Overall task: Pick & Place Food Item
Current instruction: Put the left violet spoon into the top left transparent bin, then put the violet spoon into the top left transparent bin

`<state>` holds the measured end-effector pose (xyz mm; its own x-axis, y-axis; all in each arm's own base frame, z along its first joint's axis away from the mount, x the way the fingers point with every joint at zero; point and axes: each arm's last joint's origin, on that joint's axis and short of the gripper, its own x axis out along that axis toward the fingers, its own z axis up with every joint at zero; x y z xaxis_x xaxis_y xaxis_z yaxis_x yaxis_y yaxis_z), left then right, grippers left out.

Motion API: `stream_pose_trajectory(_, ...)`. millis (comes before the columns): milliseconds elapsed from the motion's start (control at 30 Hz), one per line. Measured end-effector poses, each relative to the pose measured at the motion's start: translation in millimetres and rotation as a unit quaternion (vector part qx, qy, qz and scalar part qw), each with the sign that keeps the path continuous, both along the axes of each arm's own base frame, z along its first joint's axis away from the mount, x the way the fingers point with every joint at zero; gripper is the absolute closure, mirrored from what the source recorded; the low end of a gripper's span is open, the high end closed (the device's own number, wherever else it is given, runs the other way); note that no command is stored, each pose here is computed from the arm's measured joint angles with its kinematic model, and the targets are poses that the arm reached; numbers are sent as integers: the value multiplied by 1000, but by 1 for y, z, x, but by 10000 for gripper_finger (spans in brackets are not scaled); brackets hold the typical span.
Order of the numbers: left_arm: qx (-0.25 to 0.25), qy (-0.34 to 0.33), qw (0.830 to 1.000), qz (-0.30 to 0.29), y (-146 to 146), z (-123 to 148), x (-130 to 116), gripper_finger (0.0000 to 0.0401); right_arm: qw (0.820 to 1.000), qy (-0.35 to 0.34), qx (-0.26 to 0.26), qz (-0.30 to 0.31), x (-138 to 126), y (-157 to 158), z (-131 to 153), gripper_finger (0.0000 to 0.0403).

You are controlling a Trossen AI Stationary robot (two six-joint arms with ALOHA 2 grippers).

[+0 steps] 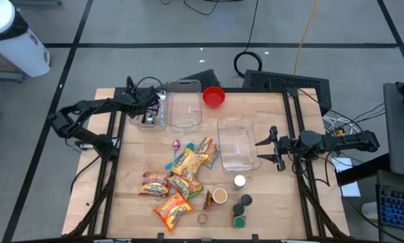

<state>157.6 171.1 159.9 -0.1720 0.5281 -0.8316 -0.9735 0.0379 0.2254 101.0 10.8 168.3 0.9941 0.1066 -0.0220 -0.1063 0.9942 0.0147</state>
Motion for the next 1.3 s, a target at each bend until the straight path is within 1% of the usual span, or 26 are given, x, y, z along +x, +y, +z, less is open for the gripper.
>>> stream_pose_trajectory(67,1,-4,1000,7,0,0,0,381,1000,0,0,0,0,0,0,184)
stream_pose_trajectory(200,-1,2,1000,-3,0,0,0,380,1000,0,0,0,0,0,0,184)
stream_pose_trajectory(300,-6,21,999,-37,0,1,0,377,1000,0,0,0,0,0,0,187)
stream_pose_trajectory(367,-3,27,998,-57,-1,5,-1,367,1000,0,0,0,0,0,0,187)
stream_pose_trajectory(433,9,15,998,-60,-2,13,-2,348,1000,0,0,0,0,0,0,187)
stream_pose_trajectory(567,22,-32,997,-70,-8,30,-2,296,1000,0,0,0,0,0,0,184)
stream_pose_trajectory(633,34,-55,993,-95,-14,41,-2,269,1000,0,0,0,0,0,0,184)
stream_pose_trajectory(700,49,-95,986,-127,-22,55,-1,246,1000,0,0,0,0,0,0,186)
stream_pose_trajectory(767,61,-150,972,-169,-32,69,2,226,1000,0,0,0,0,0,0,187)
stream_pose_trajectory(800,66,-183,962,-191,-37,77,3,219,1000,0,0,0,0,0,0,187)
stream_pose_trajectory(900,82,-276,920,-267,-56,101,5,204,1000,0,0,0,0,0,0,186)
stream_pose_trajectory(1000,77,-325,875,-349,-78,113,11,202,1000,0,0,0,0,0,0,184)
stream_pose_trajectory(1067,59,-337,851,-400,-93,115,18,201,1000,0,0,0,0,0,0,184)
stream_pose_trajectory(1167,38,-335,815,-471,-116,115,28,201,1000,0,0,0,0,0,0,186)
stream_pose_trajectory(1233,27,-332,790,-514,-132,112,39,201,1000,0,0,0,0,0,0,187)
stream_pose_trajectory(1300,8,-323,771,-550,-148,106,49,201,1000,0,0,0,0,0,0,187)
